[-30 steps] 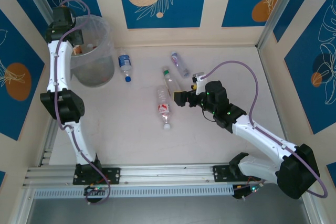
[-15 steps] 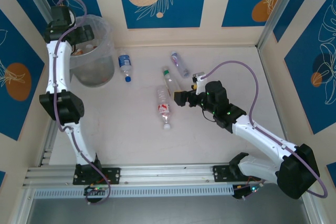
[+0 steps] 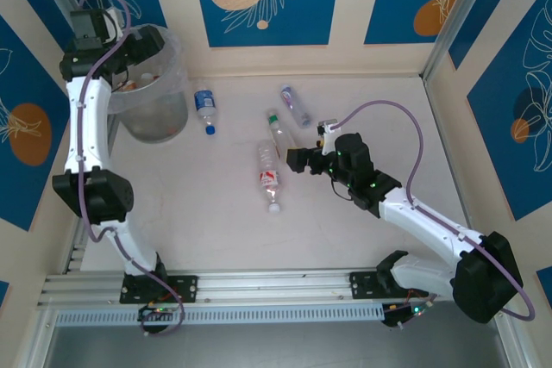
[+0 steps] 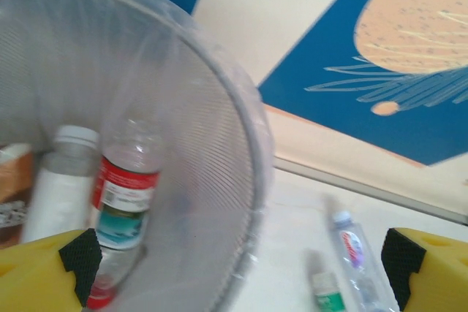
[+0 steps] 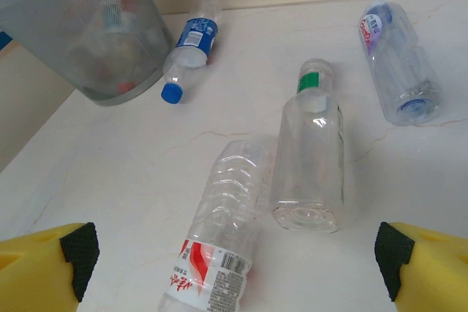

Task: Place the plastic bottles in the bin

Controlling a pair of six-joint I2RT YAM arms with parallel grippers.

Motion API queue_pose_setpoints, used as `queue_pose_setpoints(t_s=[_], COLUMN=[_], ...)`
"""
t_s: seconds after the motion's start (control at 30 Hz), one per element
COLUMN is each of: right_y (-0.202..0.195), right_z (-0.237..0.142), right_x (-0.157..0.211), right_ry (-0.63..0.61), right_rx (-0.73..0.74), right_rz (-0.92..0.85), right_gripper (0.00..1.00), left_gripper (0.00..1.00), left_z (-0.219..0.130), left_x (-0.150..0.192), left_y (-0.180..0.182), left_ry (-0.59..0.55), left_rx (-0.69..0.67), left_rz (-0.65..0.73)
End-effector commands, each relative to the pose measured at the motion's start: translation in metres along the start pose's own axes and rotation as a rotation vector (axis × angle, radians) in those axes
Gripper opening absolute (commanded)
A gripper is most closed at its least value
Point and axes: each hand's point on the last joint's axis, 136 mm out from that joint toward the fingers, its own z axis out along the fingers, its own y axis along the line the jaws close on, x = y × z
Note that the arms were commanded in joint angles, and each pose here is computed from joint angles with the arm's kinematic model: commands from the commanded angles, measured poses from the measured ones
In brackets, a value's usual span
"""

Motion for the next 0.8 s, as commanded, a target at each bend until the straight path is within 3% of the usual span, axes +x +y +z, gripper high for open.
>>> queue_pose_setpoints(t_s=[0.0, 0.23, 0.37, 0.57, 0.77], right_y=[-0.008, -0.008, -0.011, -0.020, -0.027], right_z=[0.000, 0.000, 0.001, -0.001, -0.007], right_x=[-0.006, -0.008, -0.002, 0.001, 0.001], right_ry=[-0.035, -0.052, -0.047, -0.040, -0.049], right_rx=[0.038, 0.023, 0.028, 0.057, 0.070], right_rz=[0.039, 0.070, 0.096, 0.136, 0.166], right_gripper=[0.99, 1.00, 0.99, 1.00, 0.99], left_gripper=[0.99, 0.99, 0.99, 0.99, 0.99], left_z=[-0.014, -0.019, -0.018, -0.006, 0.016], left_x=[0.008, 0.062, 0.105, 0.159, 0.201], left_y=[-0.045, -0.095, -0.111, -0.113, -0.087], left_ry=[-0.012, -0.016, -0.001, 0.035, 0.112], left_rx=[0.151, 0.188, 0.137, 0.115, 0.023], left_rz=[-0.009, 0.167, 0.265, 0.328, 0.335])
